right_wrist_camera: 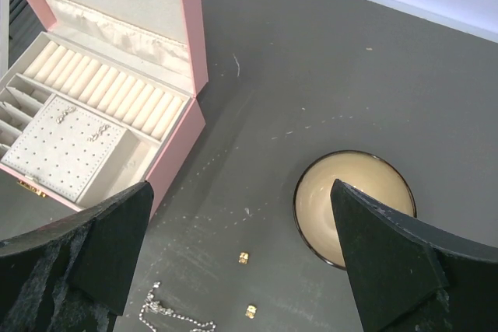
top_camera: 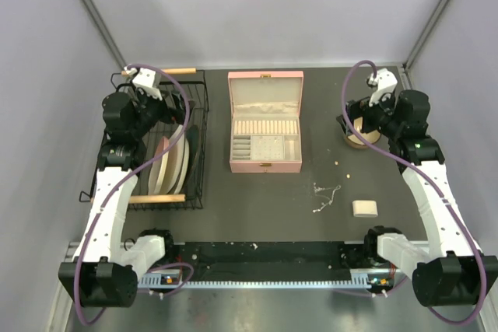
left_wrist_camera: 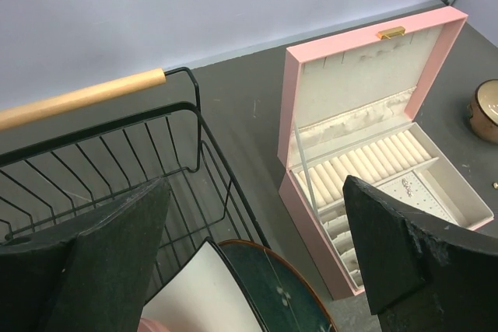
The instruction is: Organize the mixed jewelry
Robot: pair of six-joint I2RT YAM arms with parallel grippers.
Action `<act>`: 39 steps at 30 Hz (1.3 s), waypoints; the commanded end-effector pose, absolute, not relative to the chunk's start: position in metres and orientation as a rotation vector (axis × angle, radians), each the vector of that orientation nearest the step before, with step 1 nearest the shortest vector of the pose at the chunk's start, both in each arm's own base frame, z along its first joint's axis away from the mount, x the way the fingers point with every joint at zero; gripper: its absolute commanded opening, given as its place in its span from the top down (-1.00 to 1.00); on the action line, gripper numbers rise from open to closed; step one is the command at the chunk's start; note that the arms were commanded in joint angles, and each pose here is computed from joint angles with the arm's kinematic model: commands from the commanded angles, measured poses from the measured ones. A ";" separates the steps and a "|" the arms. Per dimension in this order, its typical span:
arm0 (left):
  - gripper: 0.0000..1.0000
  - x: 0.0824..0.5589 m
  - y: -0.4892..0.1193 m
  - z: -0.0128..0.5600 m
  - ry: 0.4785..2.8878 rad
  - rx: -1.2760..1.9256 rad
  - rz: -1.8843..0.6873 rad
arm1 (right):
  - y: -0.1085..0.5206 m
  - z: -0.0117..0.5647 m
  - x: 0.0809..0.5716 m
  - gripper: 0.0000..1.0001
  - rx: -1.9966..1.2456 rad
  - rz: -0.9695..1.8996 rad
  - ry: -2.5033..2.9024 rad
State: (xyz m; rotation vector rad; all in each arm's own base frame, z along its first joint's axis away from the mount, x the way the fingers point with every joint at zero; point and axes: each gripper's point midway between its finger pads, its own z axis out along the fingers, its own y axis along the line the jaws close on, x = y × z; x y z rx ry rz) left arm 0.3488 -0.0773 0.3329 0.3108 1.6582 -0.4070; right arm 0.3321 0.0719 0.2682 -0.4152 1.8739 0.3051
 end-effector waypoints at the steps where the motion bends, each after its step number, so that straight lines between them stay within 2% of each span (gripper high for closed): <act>1: -0.98 0.343 -0.083 0.355 1.587 0.352 -0.419 | 0.076 0.289 0.334 -0.97 -0.452 0.306 1.815; 12: -0.98 0.328 -0.100 0.347 1.598 0.485 -0.497 | 0.071 0.279 0.320 -0.97 -0.537 0.249 1.861; 19: -0.98 0.315 -0.113 0.333 1.620 0.591 -0.572 | 0.087 0.241 0.296 -0.95 -0.751 0.280 1.929; 25: -0.98 0.304 -0.123 0.326 1.642 0.683 -0.570 | 0.107 0.182 0.269 -0.85 -1.014 0.320 1.966; 28: -0.98 0.304 -0.121 0.329 1.645 0.691 -0.549 | 0.107 0.147 0.260 -0.74 -1.135 0.302 1.999; 29: -0.98 0.305 -0.120 0.329 1.646 0.688 -0.543 | 0.106 0.135 0.256 -0.64 -1.178 0.299 2.008; 35: -0.98 0.307 -0.121 0.332 1.643 0.684 -0.542 | 0.105 0.092 0.243 -0.43 -1.298 0.356 2.070; 39: -0.98 0.308 -0.121 0.334 1.638 0.682 -0.531 | 0.106 0.074 0.235 -0.39 -1.348 0.399 2.083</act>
